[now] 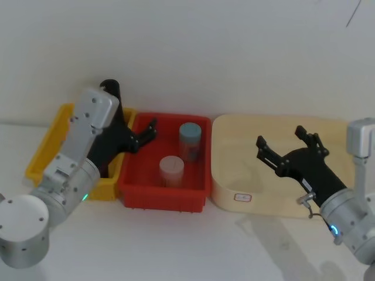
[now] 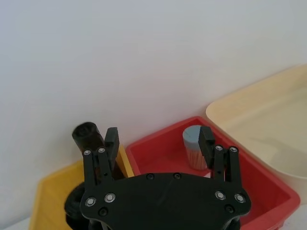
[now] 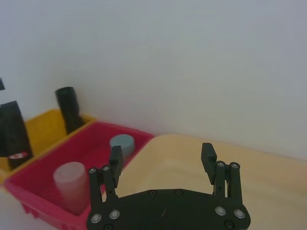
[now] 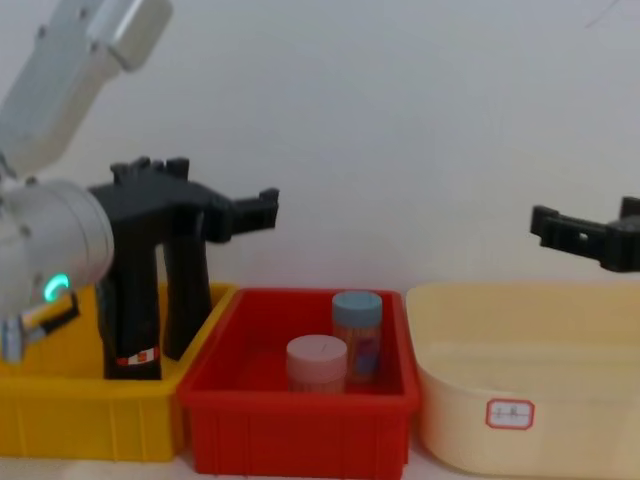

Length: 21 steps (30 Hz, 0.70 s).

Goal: Pick up the garbage bag with the one hand and transfer it to the other hand.

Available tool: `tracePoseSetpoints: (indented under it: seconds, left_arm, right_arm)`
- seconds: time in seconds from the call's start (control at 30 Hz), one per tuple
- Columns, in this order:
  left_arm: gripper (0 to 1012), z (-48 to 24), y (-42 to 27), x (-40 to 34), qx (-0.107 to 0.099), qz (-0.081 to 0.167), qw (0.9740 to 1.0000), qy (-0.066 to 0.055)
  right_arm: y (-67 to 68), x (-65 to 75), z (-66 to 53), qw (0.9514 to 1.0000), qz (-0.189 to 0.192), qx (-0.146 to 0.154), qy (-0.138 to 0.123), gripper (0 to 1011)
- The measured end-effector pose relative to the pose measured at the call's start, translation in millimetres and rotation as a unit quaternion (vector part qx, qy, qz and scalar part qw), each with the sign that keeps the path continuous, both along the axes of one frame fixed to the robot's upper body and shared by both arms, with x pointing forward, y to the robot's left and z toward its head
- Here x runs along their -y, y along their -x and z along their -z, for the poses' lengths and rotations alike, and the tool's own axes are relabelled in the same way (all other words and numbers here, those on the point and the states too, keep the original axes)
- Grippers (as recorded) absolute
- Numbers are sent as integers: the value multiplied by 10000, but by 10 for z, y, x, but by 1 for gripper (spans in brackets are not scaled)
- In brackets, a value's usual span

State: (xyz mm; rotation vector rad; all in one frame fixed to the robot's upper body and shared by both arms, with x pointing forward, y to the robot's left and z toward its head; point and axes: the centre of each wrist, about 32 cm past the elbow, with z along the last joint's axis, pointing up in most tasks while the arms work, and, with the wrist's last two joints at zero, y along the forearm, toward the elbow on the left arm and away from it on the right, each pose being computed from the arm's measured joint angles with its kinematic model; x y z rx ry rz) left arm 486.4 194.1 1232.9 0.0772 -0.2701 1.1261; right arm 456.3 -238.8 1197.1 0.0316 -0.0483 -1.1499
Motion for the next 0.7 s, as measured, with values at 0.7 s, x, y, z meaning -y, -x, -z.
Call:
tracePoseSetpoints:
  seconds: [0.7]
  left_arm:
    - [1001, -479, 318, -519, -409, -265, 9987, 169]
  right_arm:
    - [-463, -326, -428, 9904, -1300, -308, -342, 1001]
